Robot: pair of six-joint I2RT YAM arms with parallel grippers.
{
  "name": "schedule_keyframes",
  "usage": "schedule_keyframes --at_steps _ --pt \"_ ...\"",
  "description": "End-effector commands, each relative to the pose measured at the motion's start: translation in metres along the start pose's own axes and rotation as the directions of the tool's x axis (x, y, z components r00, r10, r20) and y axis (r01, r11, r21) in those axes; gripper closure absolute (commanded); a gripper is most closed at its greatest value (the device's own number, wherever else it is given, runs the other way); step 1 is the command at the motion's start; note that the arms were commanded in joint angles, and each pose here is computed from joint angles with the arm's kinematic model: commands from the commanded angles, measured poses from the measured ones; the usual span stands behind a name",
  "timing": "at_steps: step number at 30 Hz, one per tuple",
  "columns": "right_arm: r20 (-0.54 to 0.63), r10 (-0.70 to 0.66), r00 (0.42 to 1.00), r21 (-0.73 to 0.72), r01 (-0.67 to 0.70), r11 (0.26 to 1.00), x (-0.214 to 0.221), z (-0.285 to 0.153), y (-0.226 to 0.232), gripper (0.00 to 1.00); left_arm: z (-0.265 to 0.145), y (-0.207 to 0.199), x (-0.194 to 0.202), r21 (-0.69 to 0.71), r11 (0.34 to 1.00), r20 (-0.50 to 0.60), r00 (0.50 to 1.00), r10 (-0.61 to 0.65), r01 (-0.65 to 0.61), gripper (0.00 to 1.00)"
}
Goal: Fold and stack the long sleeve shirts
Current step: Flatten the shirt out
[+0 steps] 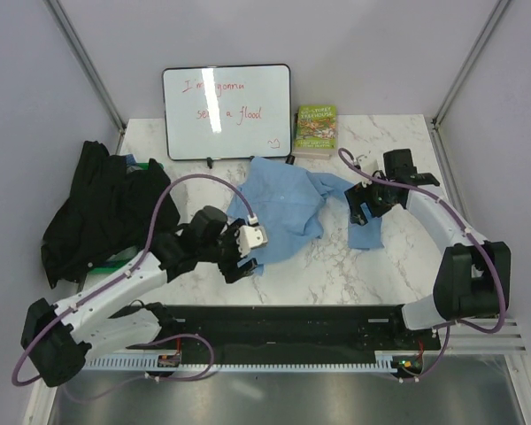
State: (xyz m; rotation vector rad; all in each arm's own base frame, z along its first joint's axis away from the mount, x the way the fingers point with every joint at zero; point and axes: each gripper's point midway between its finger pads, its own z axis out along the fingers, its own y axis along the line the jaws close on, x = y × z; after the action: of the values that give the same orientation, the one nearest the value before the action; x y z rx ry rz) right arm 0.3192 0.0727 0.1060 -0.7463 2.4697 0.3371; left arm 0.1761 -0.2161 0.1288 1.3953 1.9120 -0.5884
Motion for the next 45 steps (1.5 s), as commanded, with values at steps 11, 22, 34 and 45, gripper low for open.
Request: schedule_keyframes --at_steps 11,22,34,45 --pt "-0.160 0.138 0.977 0.155 -0.113 0.981 0.060 0.028 -0.041 0.65 0.058 0.057 0.025 -0.226 0.813 -0.356 0.823 0.443 -0.536 0.36" --pt "0.278 0.006 0.961 0.539 -0.161 0.827 0.006 -0.195 -0.086 1.00 -0.057 0.032 -0.083 -0.271 0.941 -0.010 0.978 0.208 -0.203 0.98" --pt "0.533 -0.045 0.845 0.584 -0.329 0.742 -0.138 -0.306 -0.181 1.00 -0.099 0.123 -0.073 -0.504 0.864 0.001 1.000 0.002 -0.001 0.98" --pt "0.325 -0.040 0.945 0.683 -0.206 0.700 -0.085 -0.293 -0.196 1.00 -0.213 0.151 -0.137 -0.684 0.709 0.289 0.956 0.048 0.171 0.98"
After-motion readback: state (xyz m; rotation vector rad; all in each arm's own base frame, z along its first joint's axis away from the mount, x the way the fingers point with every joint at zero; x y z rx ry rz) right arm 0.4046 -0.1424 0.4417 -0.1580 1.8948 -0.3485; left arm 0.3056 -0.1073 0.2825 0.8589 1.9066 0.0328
